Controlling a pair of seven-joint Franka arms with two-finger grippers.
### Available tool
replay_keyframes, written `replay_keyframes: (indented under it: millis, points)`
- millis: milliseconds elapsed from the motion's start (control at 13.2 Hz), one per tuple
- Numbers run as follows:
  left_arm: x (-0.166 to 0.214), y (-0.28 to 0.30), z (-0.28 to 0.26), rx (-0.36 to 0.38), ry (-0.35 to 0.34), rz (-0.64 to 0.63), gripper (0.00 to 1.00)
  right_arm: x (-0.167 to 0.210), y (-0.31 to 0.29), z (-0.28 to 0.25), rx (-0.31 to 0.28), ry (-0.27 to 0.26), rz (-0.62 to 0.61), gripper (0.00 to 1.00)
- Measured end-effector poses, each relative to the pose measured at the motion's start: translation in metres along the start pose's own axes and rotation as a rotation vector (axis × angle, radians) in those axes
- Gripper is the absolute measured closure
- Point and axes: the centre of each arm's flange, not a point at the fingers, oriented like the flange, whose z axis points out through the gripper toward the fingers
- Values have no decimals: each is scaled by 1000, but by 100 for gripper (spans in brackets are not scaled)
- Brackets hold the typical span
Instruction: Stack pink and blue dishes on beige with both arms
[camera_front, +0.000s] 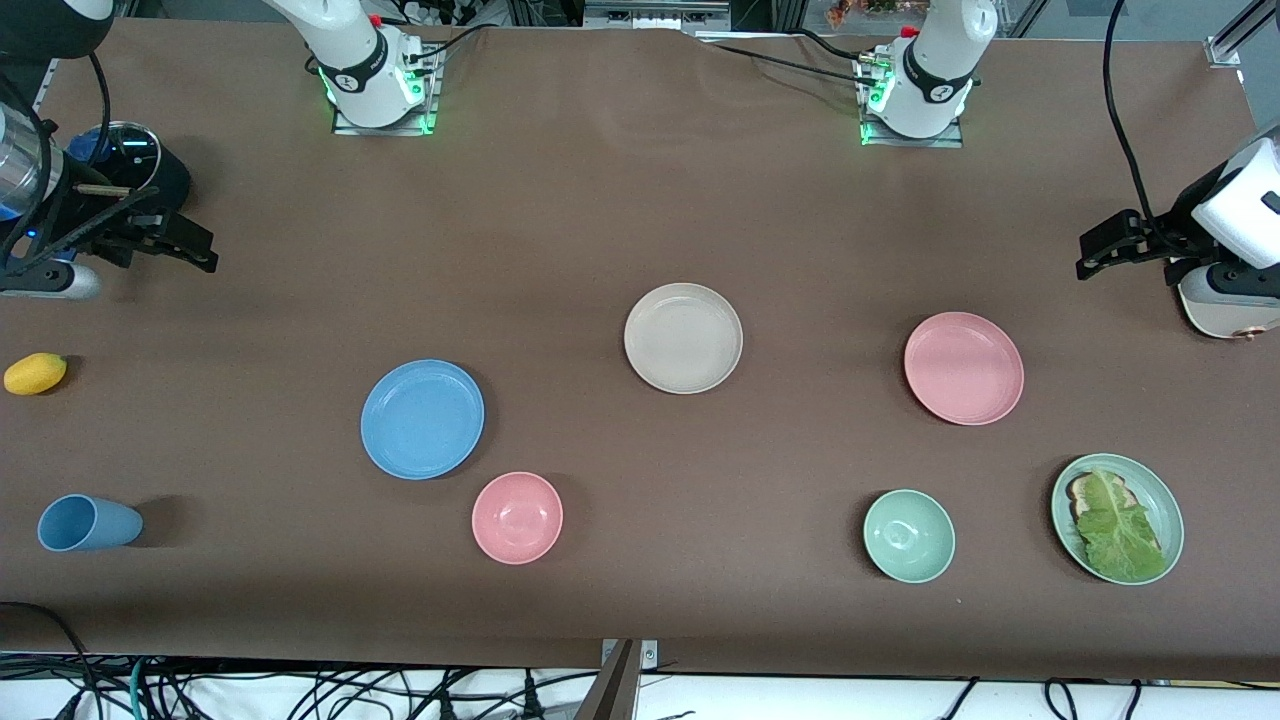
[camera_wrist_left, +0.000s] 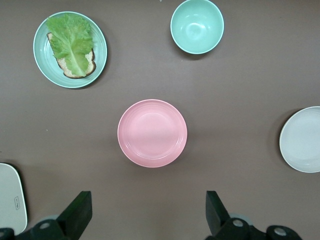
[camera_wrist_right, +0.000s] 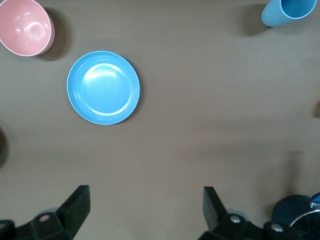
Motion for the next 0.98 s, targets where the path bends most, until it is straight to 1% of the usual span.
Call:
replay_keyframes:
  millis: [529,982]
  points:
    - [0,0,0,0,0,0,0,-1,-19,3,-3,-6,-32,0]
    - [0,0,0,0,0,0,0,-1,-20,3,-3,-6,-33,0]
